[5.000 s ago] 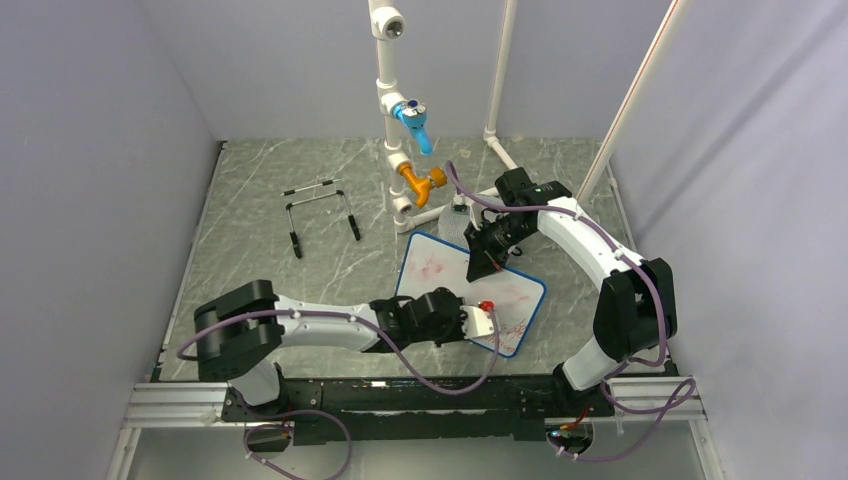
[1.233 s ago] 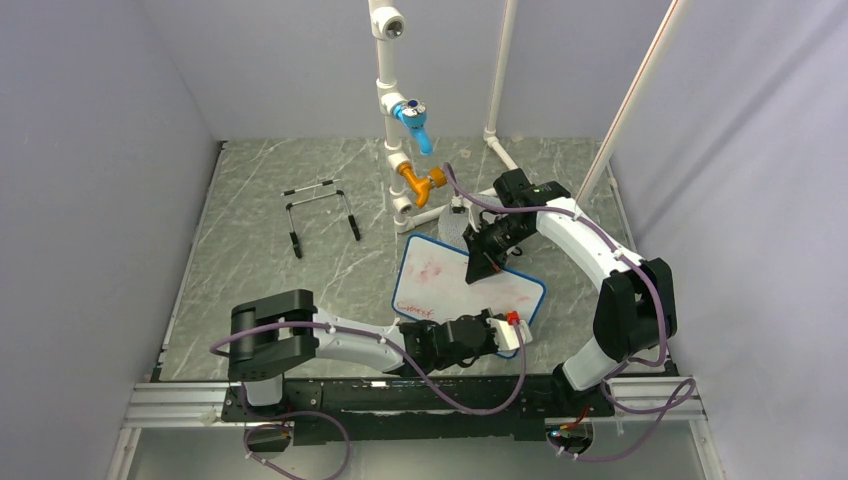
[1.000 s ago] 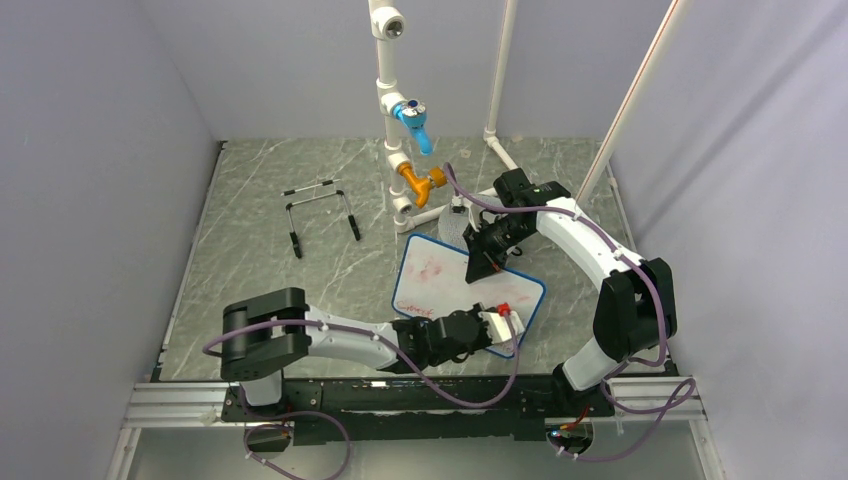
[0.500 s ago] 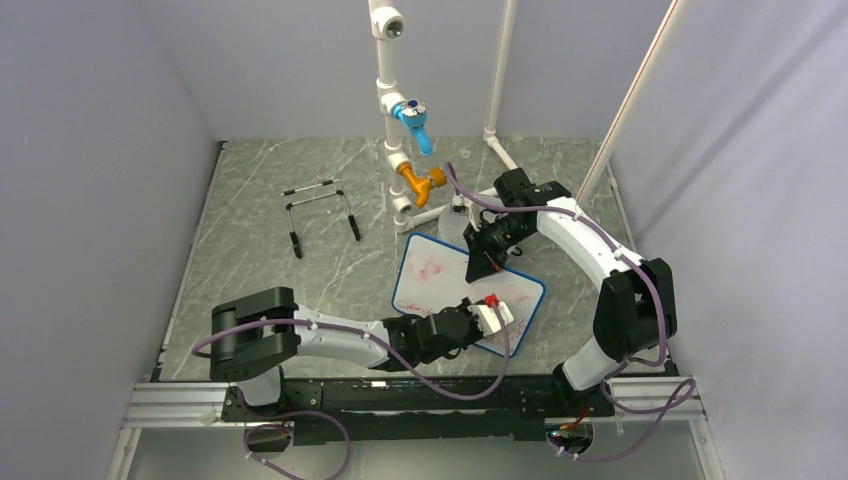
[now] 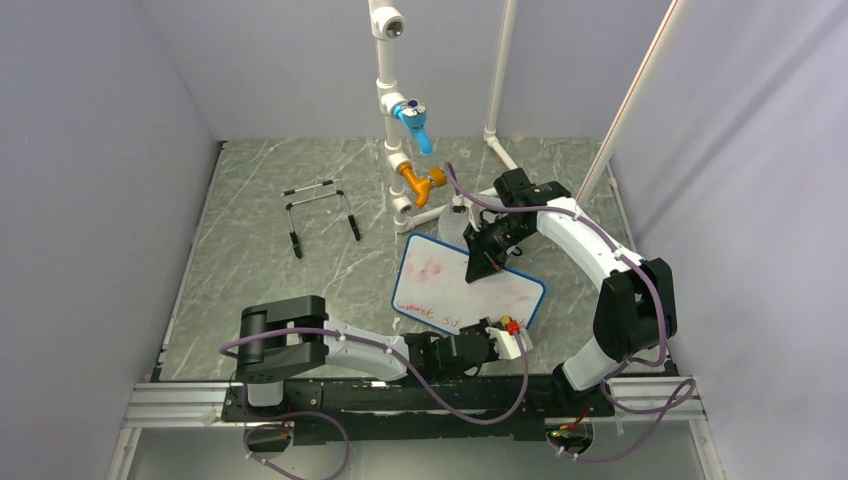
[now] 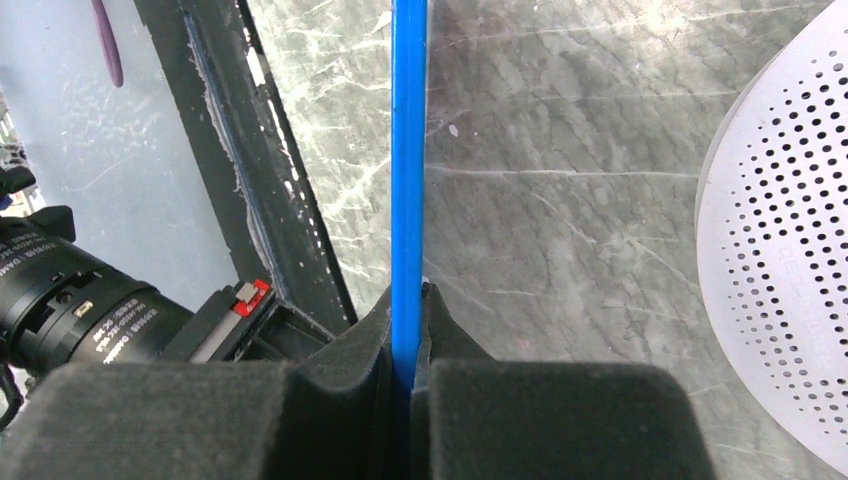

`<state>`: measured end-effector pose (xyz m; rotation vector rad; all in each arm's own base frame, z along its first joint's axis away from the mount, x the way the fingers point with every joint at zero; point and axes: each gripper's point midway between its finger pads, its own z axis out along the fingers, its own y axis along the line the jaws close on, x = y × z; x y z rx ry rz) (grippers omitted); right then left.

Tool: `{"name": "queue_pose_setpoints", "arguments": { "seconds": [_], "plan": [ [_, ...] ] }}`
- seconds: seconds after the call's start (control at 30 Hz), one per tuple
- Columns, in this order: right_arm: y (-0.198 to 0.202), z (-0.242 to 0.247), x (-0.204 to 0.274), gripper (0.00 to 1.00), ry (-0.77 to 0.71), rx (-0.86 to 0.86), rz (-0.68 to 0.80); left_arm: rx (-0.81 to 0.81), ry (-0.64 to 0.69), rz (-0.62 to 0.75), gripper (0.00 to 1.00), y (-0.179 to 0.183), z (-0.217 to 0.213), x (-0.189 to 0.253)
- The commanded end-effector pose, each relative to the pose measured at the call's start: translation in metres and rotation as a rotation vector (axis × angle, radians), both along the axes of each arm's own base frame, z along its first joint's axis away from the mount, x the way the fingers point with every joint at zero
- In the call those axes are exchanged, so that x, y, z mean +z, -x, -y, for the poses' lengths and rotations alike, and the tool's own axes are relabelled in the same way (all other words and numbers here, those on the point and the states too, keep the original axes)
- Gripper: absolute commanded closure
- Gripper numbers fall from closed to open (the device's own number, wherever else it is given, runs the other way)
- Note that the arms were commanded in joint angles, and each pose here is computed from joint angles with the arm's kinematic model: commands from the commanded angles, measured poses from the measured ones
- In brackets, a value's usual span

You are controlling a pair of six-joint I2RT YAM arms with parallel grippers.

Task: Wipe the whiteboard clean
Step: Erase the whiteboard at the center of the board.

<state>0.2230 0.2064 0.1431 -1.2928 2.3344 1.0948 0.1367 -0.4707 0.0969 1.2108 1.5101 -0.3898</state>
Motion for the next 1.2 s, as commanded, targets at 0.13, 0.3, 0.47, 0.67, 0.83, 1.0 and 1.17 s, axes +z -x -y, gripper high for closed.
{"name": "queue_pose_setpoints", "arguments": {
  "seconds": [0.13,0.3,0.47,0.67,0.83,1.0,1.17],
  "plan": [
    [-0.004,-0.014,0.018,1.0,-0.109,0.073,0.11,0.304,-0.009,-0.014,1.0,-0.047,-0.069,-0.007],
    [-0.003,-0.014,0.018,1.0,-0.109,0.072,0.108,0.289,-0.01,-0.044,1.0,-0.037,-0.072,-0.014],
    [-0.004,-0.014,0.018,1.0,-0.108,0.071,0.108,0.192,-0.032,0.007,1.0,-0.016,-0.042,-0.011],
    [-0.004,-0.014,0.018,1.0,-0.109,0.072,0.111,0.044,-0.05,0.037,1.0,0.011,-0.004,-0.009],
    [-0.004,-0.014,0.018,1.0,-0.108,0.072,0.112,0.042,-0.063,0.045,1.0,0.012,-0.003,-0.012],
    [-0.004,-0.014,0.019,1.0,-0.108,0.07,0.112,0.179,-0.064,0.064,1.0,-0.013,-0.036,-0.009],
    [-0.003,-0.014,0.018,1.0,-0.11,0.073,0.109,0.311,-0.035,-0.006,1.0,-0.043,-0.085,-0.013]
  ]
}}
